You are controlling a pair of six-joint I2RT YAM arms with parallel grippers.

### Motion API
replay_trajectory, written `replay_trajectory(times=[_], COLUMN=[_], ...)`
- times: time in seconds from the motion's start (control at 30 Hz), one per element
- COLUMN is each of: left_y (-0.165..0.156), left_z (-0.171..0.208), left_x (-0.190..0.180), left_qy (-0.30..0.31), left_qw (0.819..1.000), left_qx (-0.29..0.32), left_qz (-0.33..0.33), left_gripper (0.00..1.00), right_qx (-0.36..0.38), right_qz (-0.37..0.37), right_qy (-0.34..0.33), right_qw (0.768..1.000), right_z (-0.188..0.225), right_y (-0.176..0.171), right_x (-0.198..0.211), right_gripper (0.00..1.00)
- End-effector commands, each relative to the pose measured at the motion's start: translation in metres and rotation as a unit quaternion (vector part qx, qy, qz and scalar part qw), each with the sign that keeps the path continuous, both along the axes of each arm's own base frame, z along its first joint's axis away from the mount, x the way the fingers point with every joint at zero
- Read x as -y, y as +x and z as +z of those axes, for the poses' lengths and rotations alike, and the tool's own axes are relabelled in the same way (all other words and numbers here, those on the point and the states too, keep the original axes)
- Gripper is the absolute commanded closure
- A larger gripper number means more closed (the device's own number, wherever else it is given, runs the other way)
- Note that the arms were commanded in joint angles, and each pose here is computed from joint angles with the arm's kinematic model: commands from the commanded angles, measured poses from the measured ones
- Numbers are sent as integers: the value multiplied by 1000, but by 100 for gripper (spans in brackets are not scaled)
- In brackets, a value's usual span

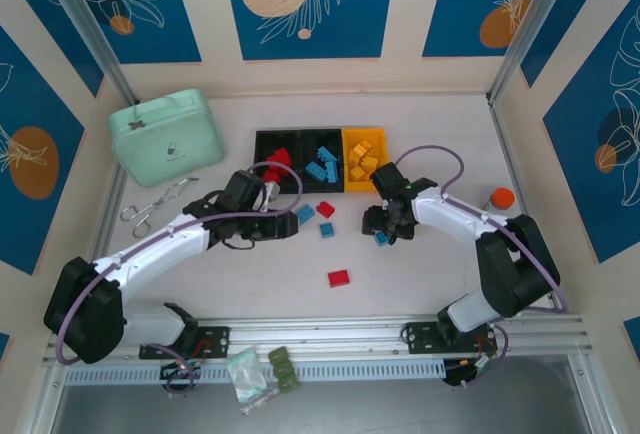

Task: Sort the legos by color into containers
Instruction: Pick up the lego from the center of the table.

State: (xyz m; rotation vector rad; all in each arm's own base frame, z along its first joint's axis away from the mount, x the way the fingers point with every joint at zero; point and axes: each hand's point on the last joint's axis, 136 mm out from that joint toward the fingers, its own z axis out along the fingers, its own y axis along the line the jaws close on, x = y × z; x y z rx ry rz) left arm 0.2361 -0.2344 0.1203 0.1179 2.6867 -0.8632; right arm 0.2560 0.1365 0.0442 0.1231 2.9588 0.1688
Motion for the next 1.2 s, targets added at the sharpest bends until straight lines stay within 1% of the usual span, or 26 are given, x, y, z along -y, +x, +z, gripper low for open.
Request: replay_trajectory(times=[0.0, 0.2, 0.37, 0.43, 0.63, 0.87, 1.0, 1.17], left_y=[-3, -4, -4, -4, -5, -10, -11, -17], left_z=[6, 2, -2, -3, -5, -4, -3, -4], left_x=[6, 4, 5, 5, 3, -6, -16, -22], left_qy=[-20, -15, -16, -16, -16, -13, -9, -12], left_qw=[1000, 1000, 1000, 1000, 1000, 1000, 999, 998], left_qx=[1, -4, -10, -11, -11, -4, 6, 4], left_qz=[-4, -1, 3, 3, 7, 22, 46, 57], left_gripper=[36, 36, 36, 36, 36, 36, 36, 36], right_qx=[-6, -24, -28, -27, -16, 26, 50, 73], right_qz=[17, 29, 40, 44, 57, 76, 87, 101], right_qy=[10, 0, -8, -8, -11, 14, 39, 58], right_qw=[1000, 999, 999, 999, 998, 997, 994, 990], right_z=[-2, -11, -10, -8, 7, 50, 74, 93], right_y=[6, 2, -2, -3, -3, 9, 26, 60], right_x=[-8, -11, -13, -15, -21, -42, -61, -87], right_gripper=[32, 40, 58, 64, 66, 67, 67, 67])
